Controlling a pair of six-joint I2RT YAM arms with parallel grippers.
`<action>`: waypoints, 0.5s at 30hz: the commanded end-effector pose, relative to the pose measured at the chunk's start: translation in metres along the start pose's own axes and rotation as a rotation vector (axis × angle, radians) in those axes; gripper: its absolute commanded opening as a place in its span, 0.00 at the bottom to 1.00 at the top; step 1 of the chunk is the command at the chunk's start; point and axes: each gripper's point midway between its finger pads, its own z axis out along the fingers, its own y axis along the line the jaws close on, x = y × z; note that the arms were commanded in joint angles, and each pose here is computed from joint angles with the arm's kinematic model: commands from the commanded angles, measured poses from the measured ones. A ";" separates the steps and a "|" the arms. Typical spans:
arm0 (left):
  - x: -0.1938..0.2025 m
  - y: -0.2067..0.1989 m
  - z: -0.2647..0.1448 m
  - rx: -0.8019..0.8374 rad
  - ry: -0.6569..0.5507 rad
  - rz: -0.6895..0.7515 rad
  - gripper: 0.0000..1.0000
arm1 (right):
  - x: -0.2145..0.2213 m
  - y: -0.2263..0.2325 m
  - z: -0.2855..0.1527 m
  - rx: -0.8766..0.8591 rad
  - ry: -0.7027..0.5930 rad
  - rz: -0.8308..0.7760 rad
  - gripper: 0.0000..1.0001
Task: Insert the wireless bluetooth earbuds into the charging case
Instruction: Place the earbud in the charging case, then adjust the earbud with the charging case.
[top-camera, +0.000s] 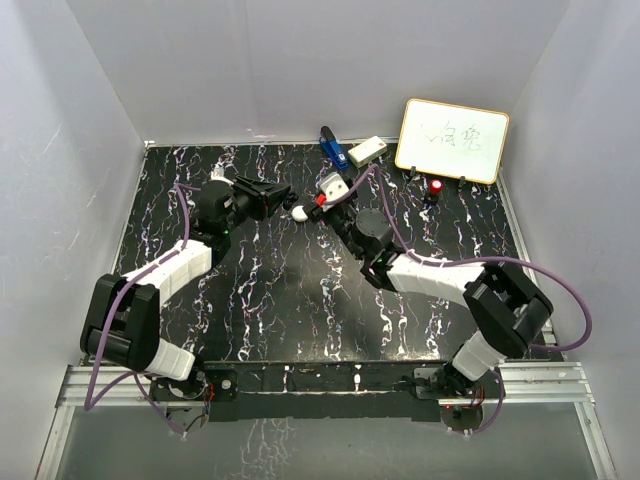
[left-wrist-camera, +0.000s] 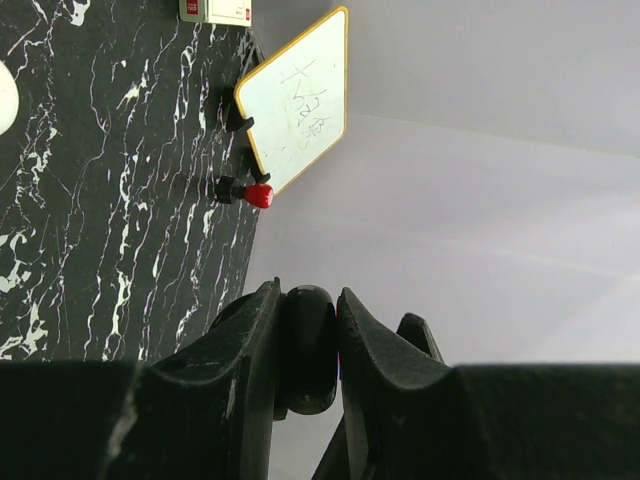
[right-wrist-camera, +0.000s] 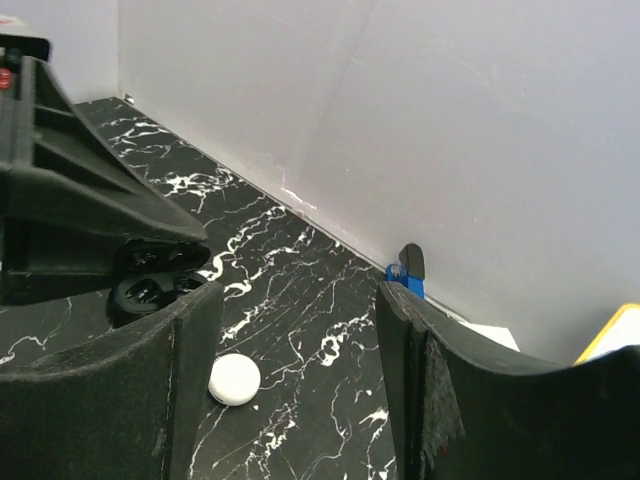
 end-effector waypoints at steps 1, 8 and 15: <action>0.003 -0.040 -0.008 0.091 0.007 0.024 0.00 | 0.003 -0.011 0.014 0.103 0.058 0.110 0.60; 0.006 -0.043 -0.010 0.096 0.007 0.028 0.00 | 0.020 -0.009 0.020 0.127 0.111 0.107 0.62; 0.008 -0.042 -0.009 0.094 0.012 0.029 0.00 | 0.020 -0.002 0.023 0.099 0.097 0.123 0.63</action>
